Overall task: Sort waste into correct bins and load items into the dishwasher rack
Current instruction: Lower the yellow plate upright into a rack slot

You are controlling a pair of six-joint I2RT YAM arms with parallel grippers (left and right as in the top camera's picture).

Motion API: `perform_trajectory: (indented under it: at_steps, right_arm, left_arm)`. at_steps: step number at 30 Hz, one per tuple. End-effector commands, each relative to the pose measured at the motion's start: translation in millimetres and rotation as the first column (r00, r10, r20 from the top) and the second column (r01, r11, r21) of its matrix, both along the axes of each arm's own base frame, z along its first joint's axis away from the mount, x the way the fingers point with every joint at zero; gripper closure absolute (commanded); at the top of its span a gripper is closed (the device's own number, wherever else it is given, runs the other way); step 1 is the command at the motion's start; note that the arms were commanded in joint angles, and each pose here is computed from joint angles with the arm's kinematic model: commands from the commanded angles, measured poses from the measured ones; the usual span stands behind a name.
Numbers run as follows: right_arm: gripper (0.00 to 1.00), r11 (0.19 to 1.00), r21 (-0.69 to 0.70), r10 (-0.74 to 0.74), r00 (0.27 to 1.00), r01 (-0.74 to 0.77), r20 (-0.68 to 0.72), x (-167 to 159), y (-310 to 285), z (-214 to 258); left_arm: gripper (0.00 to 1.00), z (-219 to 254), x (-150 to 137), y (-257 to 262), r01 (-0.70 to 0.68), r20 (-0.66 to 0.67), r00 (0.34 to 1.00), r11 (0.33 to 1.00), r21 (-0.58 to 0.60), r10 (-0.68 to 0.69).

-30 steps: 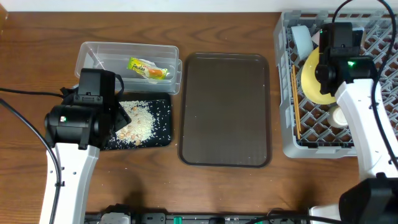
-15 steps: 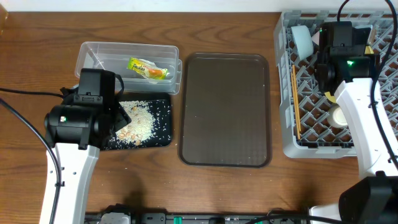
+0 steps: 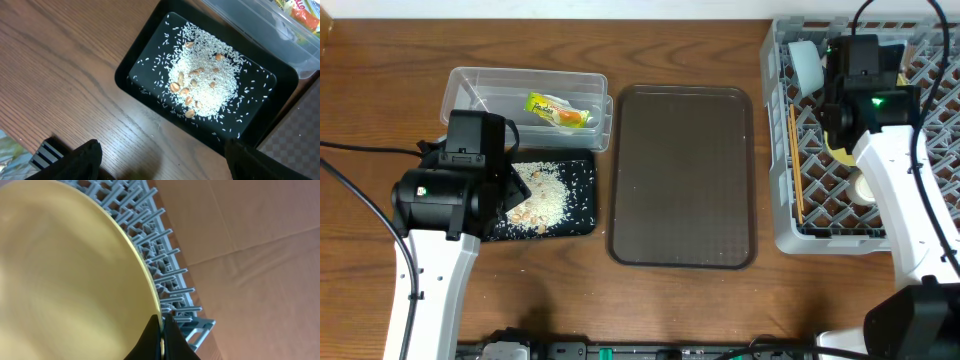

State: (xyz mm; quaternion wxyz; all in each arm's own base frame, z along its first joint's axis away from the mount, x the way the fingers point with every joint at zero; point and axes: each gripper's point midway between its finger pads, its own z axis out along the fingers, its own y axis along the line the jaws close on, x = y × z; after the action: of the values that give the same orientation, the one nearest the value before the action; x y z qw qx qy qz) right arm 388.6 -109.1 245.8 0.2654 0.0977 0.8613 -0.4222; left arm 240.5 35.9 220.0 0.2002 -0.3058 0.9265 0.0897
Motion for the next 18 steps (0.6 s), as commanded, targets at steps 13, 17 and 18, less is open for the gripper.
perform_trajectory:
  at_steps: [13,17,18]
  right_arm:
    - [0.99,0.999,0.025,0.031,0.999,-0.031,-0.02,5.6,10.9,-10.1]
    - [0.99,0.998,0.046,0.047,0.999,-0.046,-0.026,9.1,17.1,-16.8]
    - [0.99,0.997,0.058,0.055,0.998,-0.054,-0.029,10.6,20.0,-19.9]
  left_arm:
    - [0.19,1.8,-1.0,2.9,0.008,-0.006,1.0,1.0,0.017,-0.008]
    - [0.19,1.8,-1.0,2.9,0.008,-0.006,1.0,1.0,0.017,-0.008]
    - [0.18,1.8,-1.0,2.9,0.008,-0.006,1.0,1.0,0.017,-0.008]
